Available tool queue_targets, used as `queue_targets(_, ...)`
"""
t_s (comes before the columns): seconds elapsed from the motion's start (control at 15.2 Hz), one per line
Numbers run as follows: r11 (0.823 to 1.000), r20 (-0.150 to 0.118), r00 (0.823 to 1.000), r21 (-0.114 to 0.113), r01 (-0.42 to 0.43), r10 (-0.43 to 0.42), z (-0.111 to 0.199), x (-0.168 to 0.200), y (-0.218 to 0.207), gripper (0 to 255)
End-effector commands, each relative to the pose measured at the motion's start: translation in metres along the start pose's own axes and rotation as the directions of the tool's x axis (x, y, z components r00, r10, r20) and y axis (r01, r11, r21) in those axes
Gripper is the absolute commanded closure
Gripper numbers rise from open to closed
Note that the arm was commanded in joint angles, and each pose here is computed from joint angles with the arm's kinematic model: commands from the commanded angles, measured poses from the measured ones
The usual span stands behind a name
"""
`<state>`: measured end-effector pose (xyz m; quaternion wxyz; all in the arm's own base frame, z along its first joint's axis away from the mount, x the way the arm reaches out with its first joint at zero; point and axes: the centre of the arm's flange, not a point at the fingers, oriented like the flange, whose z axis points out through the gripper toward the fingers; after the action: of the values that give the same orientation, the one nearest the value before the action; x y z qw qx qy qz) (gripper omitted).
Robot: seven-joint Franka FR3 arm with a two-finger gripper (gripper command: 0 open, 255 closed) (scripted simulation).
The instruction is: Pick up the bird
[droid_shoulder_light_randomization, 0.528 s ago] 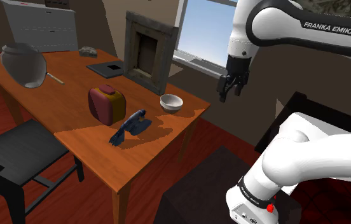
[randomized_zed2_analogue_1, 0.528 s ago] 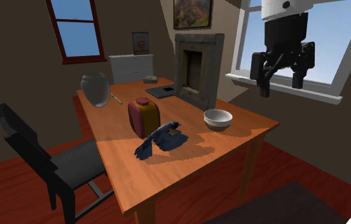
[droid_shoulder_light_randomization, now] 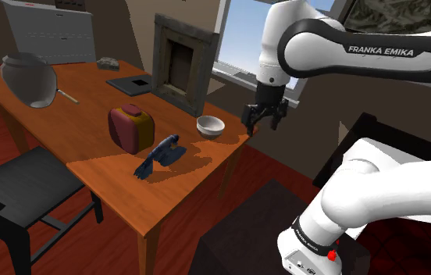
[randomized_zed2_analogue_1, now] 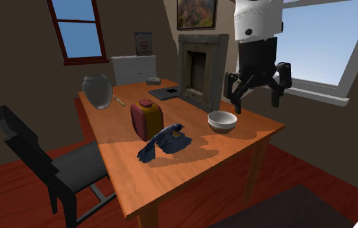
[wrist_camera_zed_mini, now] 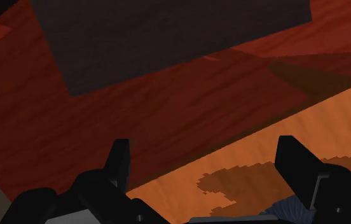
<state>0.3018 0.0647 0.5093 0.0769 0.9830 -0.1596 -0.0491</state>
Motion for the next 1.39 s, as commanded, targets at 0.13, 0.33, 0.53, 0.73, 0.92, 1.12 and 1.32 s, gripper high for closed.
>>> queue_targets(0.13, 0.991, -0.024, 0.991, 0.004, -0.133, 0.133, 0.017, 0.009, -0.051, 0)
queue_targets(0.33, 0.974, -0.041, 0.973, 0.008, -0.227, 0.227, 0.030, 0.020, -0.086, 0)
queue_targets(0.53, 0.948, -0.057, 0.946, 0.012, -0.318, 0.318, 0.044, 0.035, -0.119, 0)
queue_targets(0.73, 0.913, -0.073, 0.910, 0.019, -0.407, 0.407, 0.057, 0.053, -0.152, 0)
queue_targets(0.92, 0.870, -0.088, 0.866, 0.027, -0.492, 0.492, 0.070, 0.074, -0.182, 0)
queue_targets(1.12, 0.820, -0.103, 0.814, 0.036, -0.572, 0.572, 0.083, 0.098, -0.210, 0)
queue_targets(1.32, 0.761, -0.116, 0.754, 0.047, -0.647, 0.647, 0.095, 0.125, -0.235, 0)
